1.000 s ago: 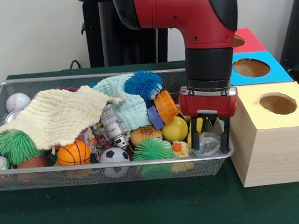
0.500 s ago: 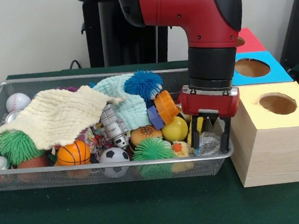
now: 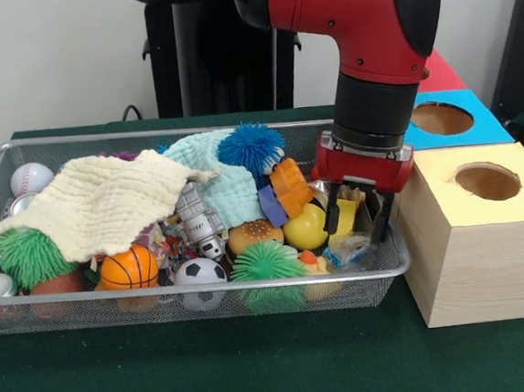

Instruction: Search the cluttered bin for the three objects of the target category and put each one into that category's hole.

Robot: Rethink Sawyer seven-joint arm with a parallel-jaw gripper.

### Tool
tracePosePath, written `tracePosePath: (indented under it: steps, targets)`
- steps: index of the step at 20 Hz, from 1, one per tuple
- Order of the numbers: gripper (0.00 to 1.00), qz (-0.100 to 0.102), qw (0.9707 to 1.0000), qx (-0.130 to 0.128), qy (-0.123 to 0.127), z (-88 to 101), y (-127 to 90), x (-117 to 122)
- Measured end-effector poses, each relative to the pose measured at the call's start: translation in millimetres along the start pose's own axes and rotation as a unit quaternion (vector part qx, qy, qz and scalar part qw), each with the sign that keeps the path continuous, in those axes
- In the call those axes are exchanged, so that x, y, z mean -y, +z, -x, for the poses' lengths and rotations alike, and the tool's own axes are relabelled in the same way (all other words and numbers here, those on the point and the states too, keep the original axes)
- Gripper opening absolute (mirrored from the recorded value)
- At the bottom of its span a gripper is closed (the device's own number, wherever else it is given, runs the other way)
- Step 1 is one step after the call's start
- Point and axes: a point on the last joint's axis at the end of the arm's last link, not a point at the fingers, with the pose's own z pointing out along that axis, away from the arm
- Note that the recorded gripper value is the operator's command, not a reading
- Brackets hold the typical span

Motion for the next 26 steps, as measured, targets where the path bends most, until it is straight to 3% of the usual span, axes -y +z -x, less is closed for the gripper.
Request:
tracePosePath:
  steps: [7,12,15,26]
  targets:
    - [1.0,-0.002,1.0,-0.002,0.006,-3.2,6.5,0.5]
    - [1.0,0.019,0.9993,0.02,0.025,3.1,25.8,2.0]
    - [1.0,0.041,0.9973,0.041,0.045,16.2,30.3,2.3]
    - [1.0,0.063,0.9951,0.026,0.072,18.2,31.0,7.4]
